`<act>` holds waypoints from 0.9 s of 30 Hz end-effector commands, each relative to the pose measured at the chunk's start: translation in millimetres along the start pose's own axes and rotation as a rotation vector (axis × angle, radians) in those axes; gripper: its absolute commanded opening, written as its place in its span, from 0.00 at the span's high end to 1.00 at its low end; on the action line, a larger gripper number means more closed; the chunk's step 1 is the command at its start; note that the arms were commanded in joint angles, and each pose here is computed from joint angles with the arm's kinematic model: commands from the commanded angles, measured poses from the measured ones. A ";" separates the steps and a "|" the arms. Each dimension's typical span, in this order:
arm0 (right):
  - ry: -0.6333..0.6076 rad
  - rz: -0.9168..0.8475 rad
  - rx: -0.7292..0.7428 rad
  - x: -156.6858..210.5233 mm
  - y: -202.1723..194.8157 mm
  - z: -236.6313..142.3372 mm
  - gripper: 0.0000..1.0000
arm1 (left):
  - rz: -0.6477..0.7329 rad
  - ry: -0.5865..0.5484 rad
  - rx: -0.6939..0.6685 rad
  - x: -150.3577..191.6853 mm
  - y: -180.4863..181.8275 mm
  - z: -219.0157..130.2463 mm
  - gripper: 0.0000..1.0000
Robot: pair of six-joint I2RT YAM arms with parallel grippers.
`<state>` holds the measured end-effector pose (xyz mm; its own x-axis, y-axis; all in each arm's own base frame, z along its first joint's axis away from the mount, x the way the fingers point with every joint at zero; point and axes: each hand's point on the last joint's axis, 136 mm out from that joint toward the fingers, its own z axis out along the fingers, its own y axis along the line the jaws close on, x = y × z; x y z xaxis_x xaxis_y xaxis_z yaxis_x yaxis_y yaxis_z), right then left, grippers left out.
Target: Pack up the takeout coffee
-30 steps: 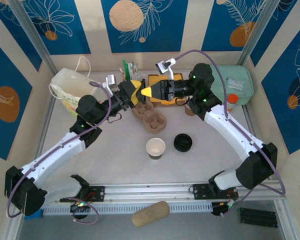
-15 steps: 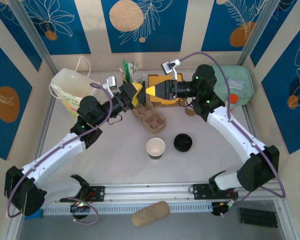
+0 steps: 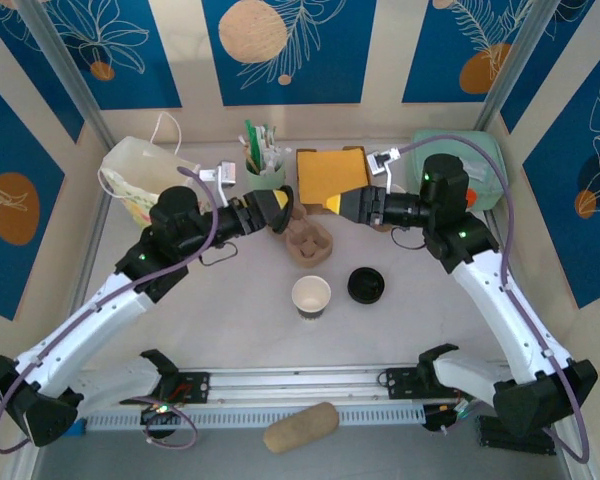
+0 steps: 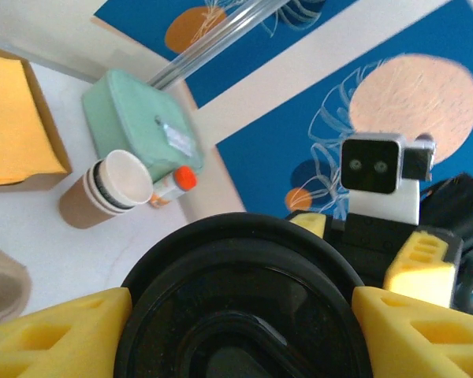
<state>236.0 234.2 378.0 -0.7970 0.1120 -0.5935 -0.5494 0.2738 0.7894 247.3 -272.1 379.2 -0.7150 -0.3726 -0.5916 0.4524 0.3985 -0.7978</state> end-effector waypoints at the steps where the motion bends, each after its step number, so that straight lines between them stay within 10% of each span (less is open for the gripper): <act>1: 0.056 0.058 0.184 31.0 -40.9 -7.0 0.39 | 0.153 0.103 -0.140 27.1 20.2 -4.1 0.31; 10: 0.133 0.056 0.490 85.9 -98.3 -20.9 0.39 | 0.360 0.287 -0.324 98.1 51.4 12.2 0.31; 27: 0.144 0.168 0.639 132.3 -154.4 -35.2 0.39 | 0.590 0.454 -0.573 172.7 100.5 37.9 0.30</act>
<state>208.8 176.0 186.5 -0.9057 0.0698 -0.4181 -0.2110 0.7811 0.5876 184.7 -327.7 188.6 -0.6778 0.3112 -0.6662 0.5610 0.8045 -0.1950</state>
